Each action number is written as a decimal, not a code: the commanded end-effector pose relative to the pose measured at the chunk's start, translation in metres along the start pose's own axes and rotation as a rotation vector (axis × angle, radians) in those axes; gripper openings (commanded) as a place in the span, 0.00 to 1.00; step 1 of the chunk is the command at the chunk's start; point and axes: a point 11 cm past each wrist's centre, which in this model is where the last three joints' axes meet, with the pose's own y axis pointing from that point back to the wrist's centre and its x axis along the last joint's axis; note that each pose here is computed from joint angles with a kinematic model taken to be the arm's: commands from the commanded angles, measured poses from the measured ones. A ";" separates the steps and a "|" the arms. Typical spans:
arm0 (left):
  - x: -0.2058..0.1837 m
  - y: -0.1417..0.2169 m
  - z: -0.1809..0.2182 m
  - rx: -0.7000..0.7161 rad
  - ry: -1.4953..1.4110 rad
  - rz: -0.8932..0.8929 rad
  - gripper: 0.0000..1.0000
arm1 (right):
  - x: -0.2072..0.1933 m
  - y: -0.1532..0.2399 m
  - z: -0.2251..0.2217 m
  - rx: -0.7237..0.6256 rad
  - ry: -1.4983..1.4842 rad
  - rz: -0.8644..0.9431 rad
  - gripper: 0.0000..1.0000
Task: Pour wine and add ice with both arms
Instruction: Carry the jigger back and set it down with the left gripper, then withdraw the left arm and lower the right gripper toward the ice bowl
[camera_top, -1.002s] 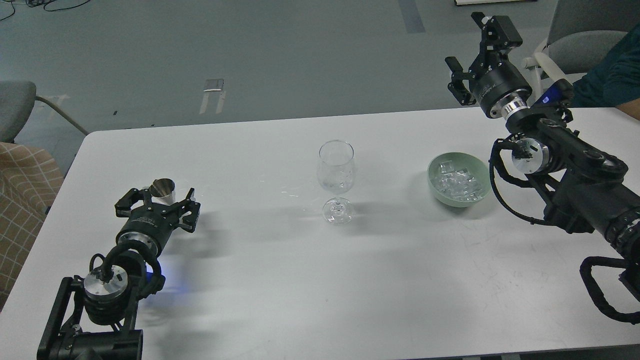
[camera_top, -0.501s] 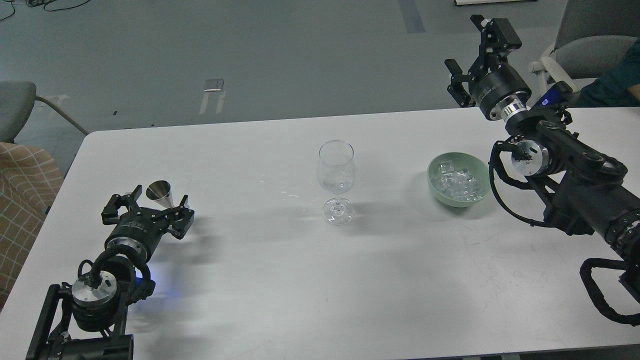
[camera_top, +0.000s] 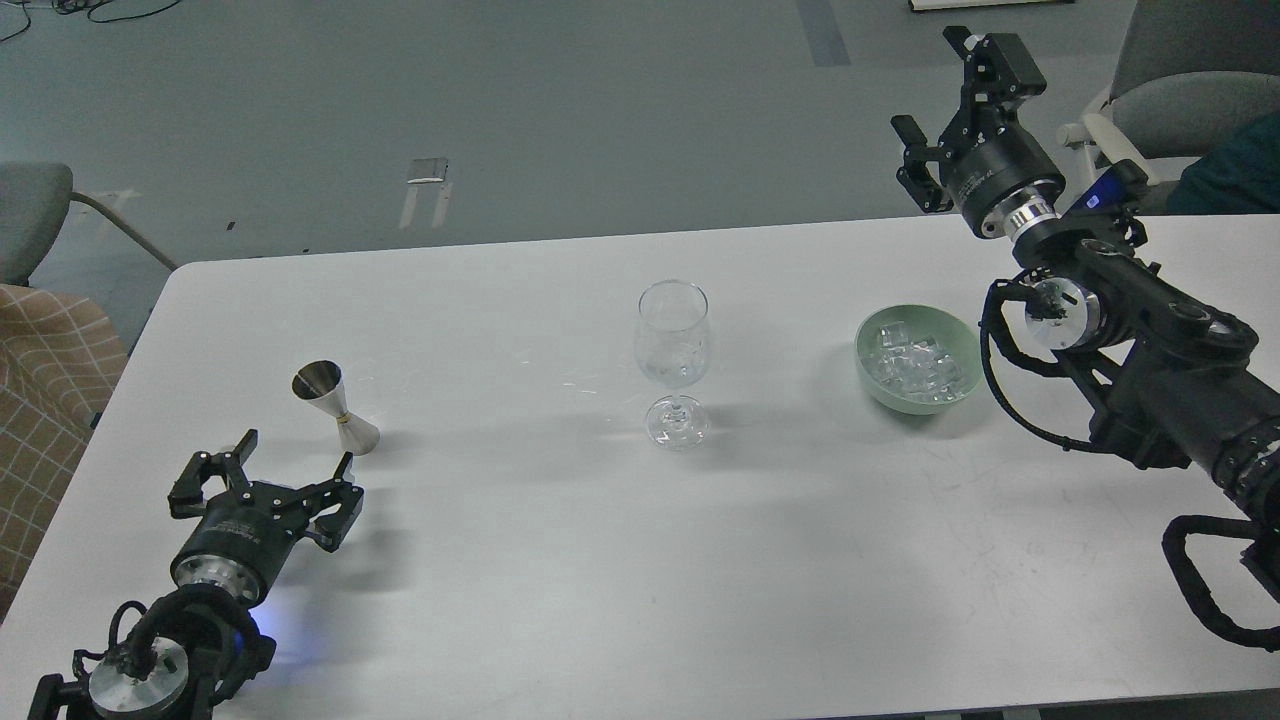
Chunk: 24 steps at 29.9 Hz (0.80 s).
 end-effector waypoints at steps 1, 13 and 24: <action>0.004 0.015 0.009 -0.019 -0.013 -0.008 0.98 | -0.001 0.001 -0.004 0.008 0.001 -0.013 1.00; 0.000 0.060 0.114 -0.202 -0.236 -0.081 0.98 | 0.021 0.045 -0.025 -0.056 0.426 -0.156 1.00; -0.098 0.047 0.228 -0.415 -0.685 -0.180 0.98 | 0.035 0.102 -0.025 -0.112 0.878 -0.231 1.00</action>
